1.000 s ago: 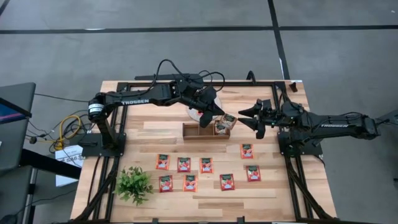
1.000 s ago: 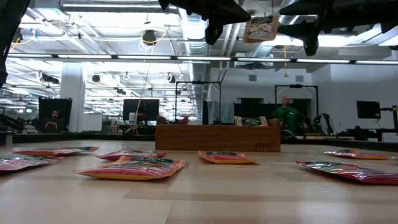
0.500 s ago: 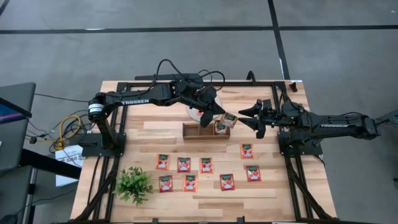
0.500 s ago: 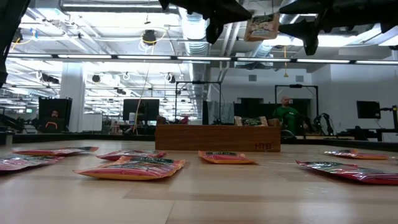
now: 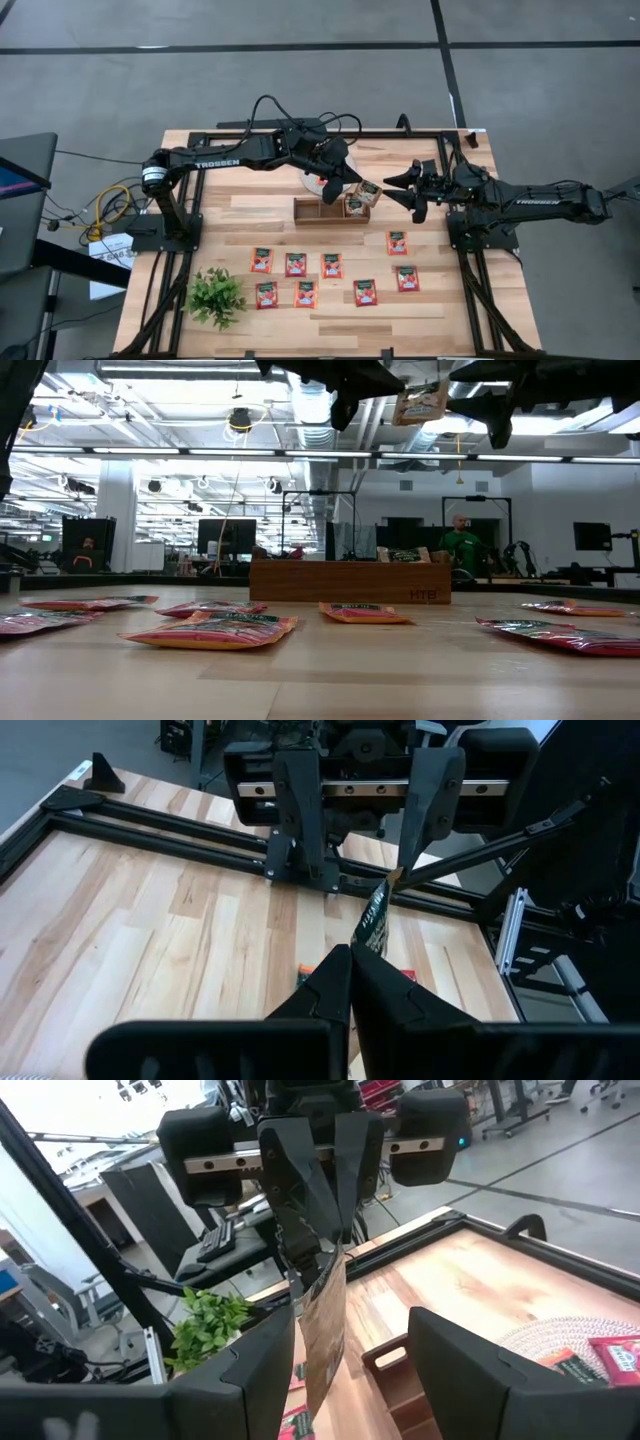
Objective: Pick & Place Tea
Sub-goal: Put the brown tea bag into the right section of the wooden organizer
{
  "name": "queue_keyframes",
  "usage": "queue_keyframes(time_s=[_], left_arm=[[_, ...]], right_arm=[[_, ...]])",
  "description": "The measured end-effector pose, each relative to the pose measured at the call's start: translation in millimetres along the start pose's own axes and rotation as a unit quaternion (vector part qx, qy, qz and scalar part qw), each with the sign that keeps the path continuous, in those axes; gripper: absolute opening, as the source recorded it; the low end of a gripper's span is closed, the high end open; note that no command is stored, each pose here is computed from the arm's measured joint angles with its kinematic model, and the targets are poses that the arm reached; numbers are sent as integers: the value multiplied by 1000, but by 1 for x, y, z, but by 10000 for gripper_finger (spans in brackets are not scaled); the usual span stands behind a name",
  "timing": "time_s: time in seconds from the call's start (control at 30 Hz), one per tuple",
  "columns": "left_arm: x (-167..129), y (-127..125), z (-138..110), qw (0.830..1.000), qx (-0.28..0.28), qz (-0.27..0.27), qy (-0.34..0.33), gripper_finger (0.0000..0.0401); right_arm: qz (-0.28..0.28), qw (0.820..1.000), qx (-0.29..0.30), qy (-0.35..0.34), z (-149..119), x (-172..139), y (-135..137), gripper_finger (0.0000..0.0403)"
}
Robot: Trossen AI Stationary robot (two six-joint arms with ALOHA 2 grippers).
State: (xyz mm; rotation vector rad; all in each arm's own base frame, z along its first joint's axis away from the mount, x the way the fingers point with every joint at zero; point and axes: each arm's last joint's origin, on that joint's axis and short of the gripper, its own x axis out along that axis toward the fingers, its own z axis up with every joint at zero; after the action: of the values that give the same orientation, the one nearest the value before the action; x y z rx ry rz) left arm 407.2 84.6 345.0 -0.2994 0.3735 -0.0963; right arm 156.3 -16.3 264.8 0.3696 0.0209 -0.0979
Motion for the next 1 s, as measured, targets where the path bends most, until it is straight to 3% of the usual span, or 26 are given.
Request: queue_keyframes(time_s=[1.0], left_arm=[[0,-1,2,1000,1,-12,-8,0]], right_arm=[[-5,1000,9,7,-3,11,-4,178]])
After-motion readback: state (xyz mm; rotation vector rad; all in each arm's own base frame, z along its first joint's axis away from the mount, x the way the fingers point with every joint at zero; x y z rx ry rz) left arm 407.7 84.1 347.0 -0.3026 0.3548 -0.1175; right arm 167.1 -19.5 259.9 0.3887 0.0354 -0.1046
